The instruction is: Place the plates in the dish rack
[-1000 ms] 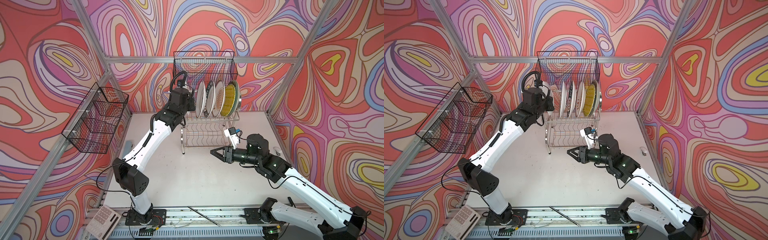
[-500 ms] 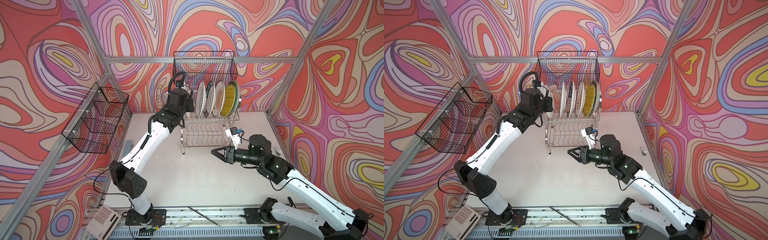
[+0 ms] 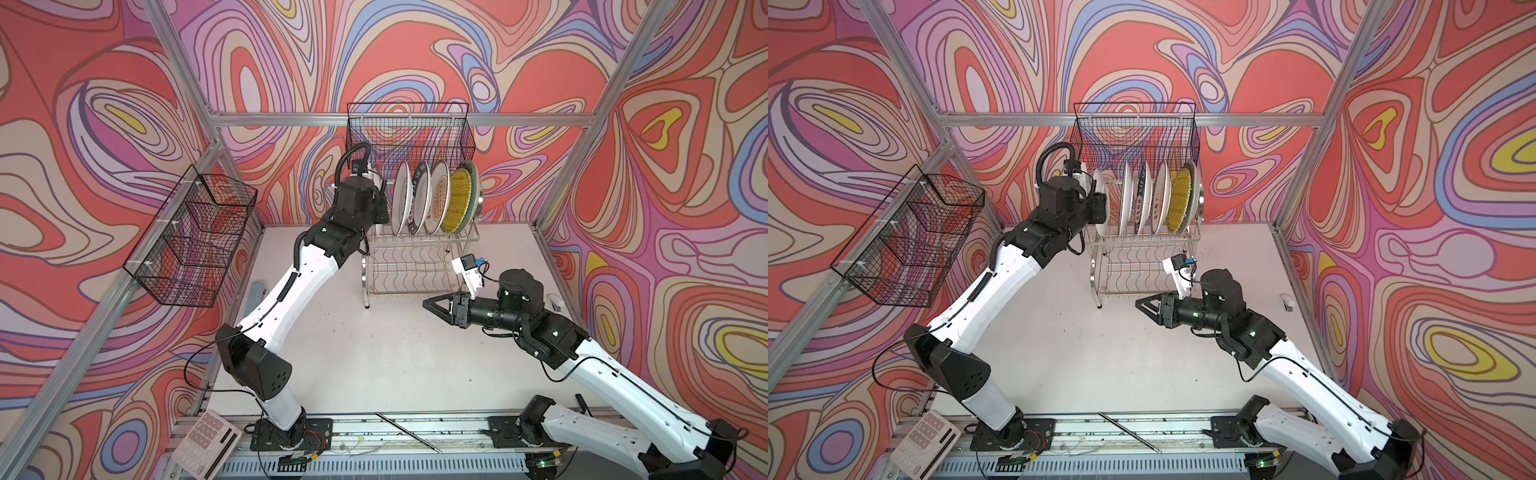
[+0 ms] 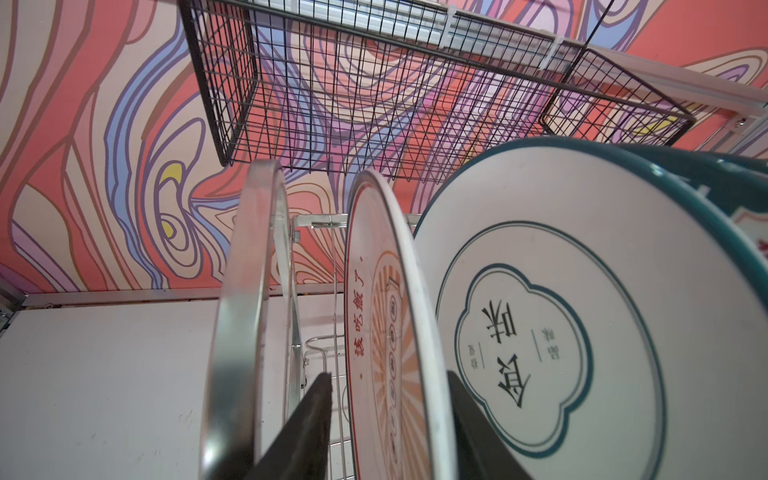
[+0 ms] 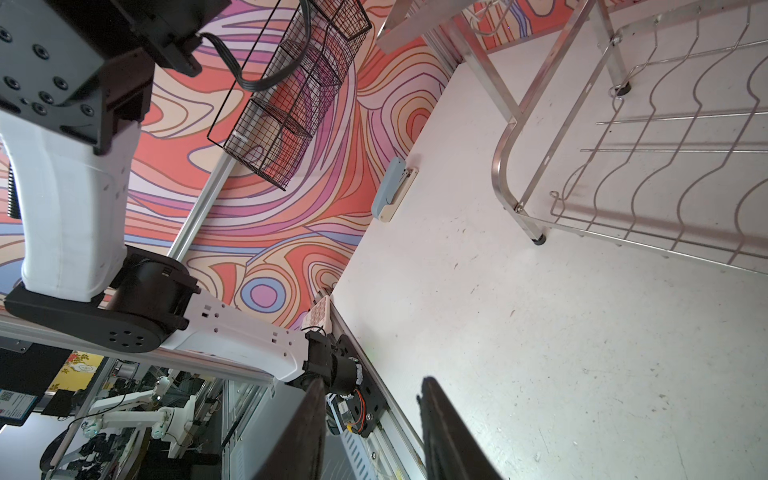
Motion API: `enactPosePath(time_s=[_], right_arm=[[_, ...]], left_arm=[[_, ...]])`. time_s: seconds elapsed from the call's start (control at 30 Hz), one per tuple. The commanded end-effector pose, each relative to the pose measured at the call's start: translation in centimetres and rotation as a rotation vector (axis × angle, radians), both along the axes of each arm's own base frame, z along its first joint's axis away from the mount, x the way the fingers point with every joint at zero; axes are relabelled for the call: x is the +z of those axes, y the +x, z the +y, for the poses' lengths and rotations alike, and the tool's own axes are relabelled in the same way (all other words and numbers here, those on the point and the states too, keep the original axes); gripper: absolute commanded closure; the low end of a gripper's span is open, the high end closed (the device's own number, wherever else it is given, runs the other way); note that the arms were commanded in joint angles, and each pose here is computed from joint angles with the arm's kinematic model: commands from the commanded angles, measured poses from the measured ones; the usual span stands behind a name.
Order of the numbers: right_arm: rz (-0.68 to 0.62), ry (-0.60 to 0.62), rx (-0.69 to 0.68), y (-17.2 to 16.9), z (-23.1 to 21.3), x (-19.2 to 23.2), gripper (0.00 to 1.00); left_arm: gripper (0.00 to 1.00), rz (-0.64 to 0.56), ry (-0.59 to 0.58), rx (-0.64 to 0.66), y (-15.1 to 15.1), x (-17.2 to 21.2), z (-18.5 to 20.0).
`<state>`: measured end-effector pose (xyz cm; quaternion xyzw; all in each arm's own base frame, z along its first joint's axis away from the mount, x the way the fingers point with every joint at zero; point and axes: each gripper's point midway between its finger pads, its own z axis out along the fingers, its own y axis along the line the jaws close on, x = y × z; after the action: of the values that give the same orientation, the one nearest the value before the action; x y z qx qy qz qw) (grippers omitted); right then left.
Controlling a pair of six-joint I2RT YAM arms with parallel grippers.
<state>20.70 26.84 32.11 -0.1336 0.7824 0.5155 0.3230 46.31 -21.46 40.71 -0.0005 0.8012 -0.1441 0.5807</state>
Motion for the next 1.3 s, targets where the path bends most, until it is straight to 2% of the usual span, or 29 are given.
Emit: enactPosePath(time_s=[0.0, 0.5, 1.03, 1.17, 1.27], right_arm=[[-0.030, 0.018, 0.005, -0.2, 0.0, 1.0, 0.61], [-0.029, 0.020, 0.005, -0.3, 0.0, 0.9, 0.61], [-0.029, 0.021, -0.001, -0.2, -0.1, 0.8, 0.61], [-0.026, 0.003, -0.044, 0.4, -0.5, 0.6, 0.60], [-0.029, -0.033, -0.110, 1.2, -1.3, 0.3, 0.61]], left_arm=[[0.54, -0.029, -0.001, 0.009, -1.2, 1.6, 0.8], [0.49, -0.083, -0.022, -0.082, -3.2, 4.5, -0.7], [0.46, -0.147, -0.003, -0.077, -5.2, 7.3, 0.4], [0.46, -0.162, 0.012, -0.072, -5.8, 8.0, 1.0], [0.46, -0.151, 0.064, -0.057, -6.5, 7.7, 1.9]])
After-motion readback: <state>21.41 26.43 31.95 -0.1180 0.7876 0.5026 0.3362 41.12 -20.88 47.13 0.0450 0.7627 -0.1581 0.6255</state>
